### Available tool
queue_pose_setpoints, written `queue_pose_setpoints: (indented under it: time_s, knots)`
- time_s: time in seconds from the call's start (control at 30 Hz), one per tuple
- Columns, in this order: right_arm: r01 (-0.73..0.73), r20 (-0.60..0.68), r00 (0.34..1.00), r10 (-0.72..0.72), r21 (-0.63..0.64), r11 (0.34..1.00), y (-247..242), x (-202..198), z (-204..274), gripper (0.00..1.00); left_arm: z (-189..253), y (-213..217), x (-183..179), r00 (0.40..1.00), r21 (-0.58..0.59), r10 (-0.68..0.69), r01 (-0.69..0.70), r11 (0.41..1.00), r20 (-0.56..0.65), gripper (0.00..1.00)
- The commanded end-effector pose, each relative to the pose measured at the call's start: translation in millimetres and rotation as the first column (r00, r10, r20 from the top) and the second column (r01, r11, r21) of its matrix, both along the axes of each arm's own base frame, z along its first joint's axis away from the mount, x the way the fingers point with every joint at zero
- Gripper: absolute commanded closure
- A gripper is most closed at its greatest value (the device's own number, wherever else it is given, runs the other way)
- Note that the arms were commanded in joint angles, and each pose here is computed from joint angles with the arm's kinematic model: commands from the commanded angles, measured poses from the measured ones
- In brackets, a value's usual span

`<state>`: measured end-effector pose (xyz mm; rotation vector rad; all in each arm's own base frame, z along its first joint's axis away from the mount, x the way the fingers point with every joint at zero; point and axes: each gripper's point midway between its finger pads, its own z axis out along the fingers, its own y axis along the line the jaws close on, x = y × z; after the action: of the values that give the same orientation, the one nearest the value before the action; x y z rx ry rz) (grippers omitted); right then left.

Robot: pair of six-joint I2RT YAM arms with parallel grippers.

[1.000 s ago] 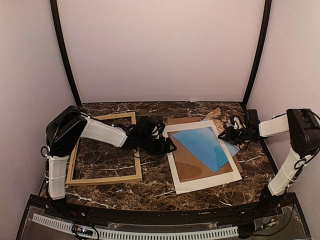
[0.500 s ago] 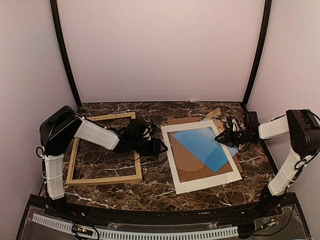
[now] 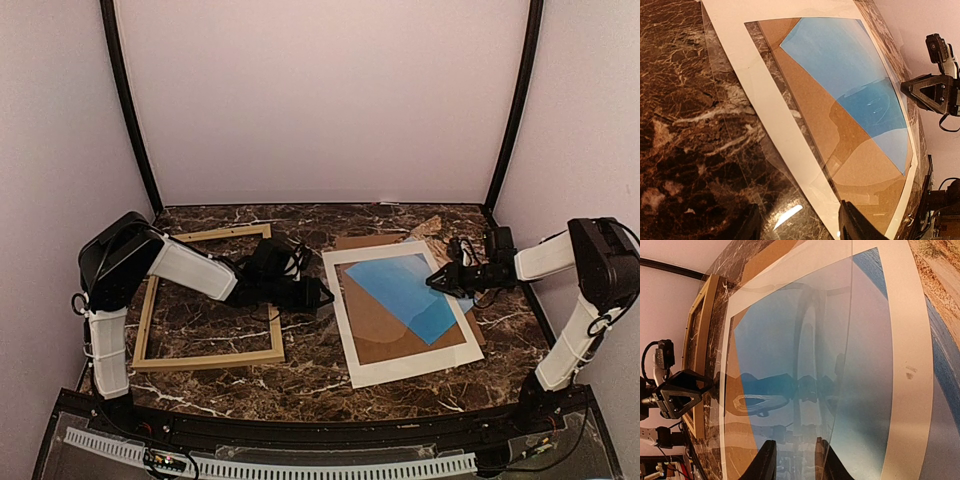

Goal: Put the photo into the frame
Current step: Pick up the glass panel from the mat board.

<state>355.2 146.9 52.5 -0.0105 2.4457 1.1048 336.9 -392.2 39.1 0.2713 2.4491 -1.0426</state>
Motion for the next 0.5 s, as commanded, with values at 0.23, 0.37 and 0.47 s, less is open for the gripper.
queue_pose_setpoints:
  time_s: [0.23, 0.37, 0.47]
  knots:
    - [-0.081, 0.004, 0.997, 0.081, 0.107, 0.991, 26, -16, 4, 0.78, 13, 3, -1, 1.0, -0.01, 0.005, -0.005, 1.0, 0.019, 0.46]
    - [-0.078, 0.014, 0.997, 0.077, 0.096, 0.992, 26, -12, 13, 0.87, 16, 4, -2, 1.0, -0.011, 0.003, -0.002, 1.0, 0.028, 0.46]
    - [-0.072, 0.038, 0.997, 0.069, 0.076, 0.995, 23, -6, 29, 0.98, 25, 9, 0, 0.998, 0.004, 0.011, -0.011, 1.0, 0.058, 0.45]
